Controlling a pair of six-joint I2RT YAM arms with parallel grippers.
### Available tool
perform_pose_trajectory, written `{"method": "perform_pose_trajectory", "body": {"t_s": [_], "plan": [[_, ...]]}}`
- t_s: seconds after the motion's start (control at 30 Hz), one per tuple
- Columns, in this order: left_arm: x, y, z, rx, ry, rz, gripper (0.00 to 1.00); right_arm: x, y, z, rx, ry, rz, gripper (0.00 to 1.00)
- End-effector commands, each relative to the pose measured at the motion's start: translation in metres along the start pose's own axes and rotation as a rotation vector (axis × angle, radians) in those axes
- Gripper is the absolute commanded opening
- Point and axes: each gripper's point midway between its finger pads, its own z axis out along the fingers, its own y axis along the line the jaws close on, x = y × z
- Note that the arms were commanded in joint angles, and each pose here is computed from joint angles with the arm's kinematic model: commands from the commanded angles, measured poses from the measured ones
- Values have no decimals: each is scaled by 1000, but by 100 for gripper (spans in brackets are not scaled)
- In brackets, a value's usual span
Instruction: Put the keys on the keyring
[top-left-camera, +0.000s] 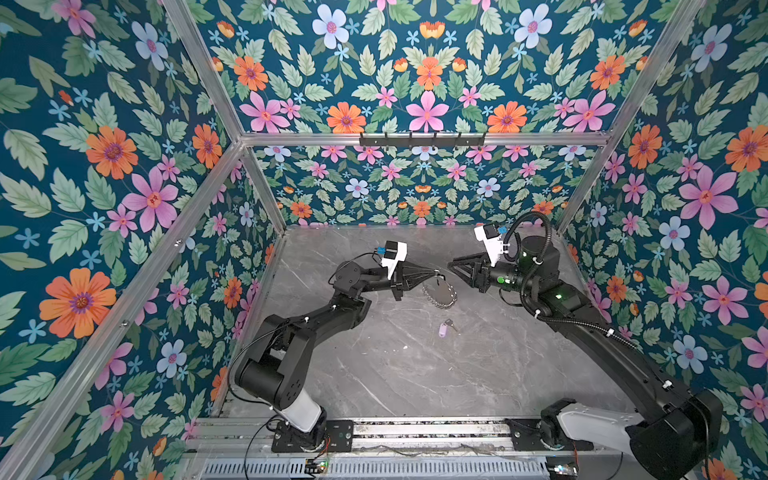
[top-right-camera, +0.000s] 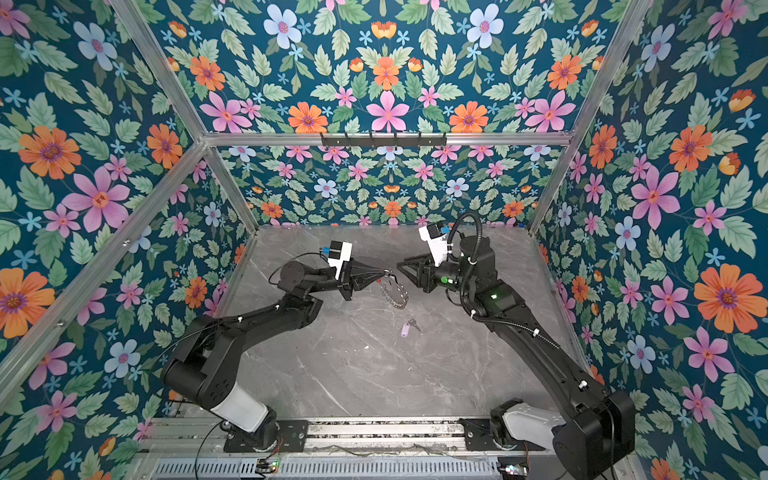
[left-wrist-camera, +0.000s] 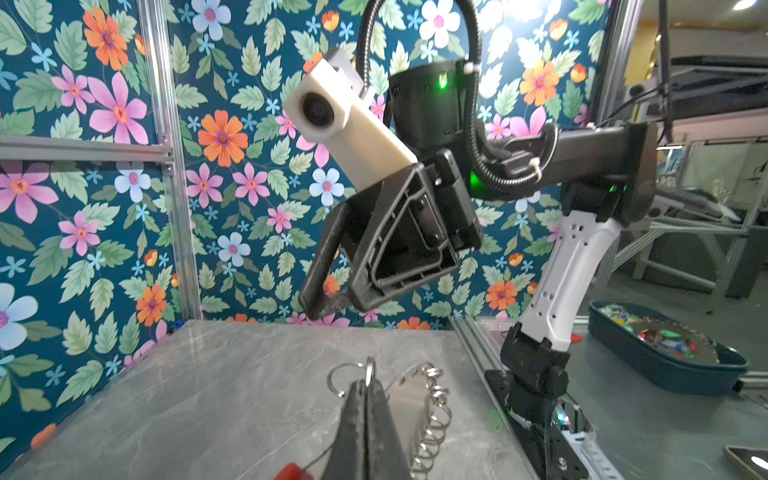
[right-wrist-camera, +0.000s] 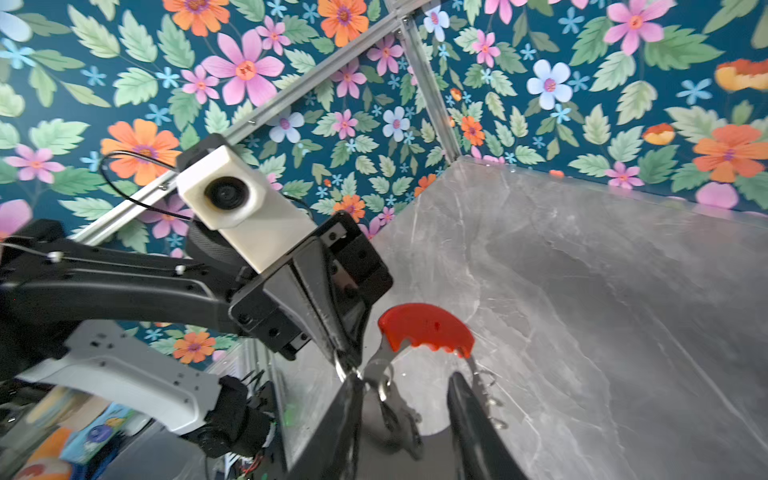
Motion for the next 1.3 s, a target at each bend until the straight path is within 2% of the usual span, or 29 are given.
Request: {"method": "perform_pose_trajectory", "body": {"t_s": [0.0, 0.23, 0.53, 0.77, 1.03, 1.27], "plan": [[-32, -17, -1, 58, -107, 32, 0, -11, 17, 0, -100, -37, 12, 36], [-35, -17, -2, 46, -119, 50, 0, -11, 18, 3, -130, -52, 24, 35], [-37, -17, -1, 50, -120, 55, 0, -11, 27, 14, -251, -42, 73, 35], [-39, -8, -4, 20, -133, 54, 0, -9, 31, 22, -291, -29, 90, 36], [-40, 10, -6, -27, -146, 41, 0, -10, 25, 26, -260, -35, 77, 12], [-41, 19, -9, -42, -148, 43, 0, -10, 18, 29, -224, -33, 58, 1]]}}
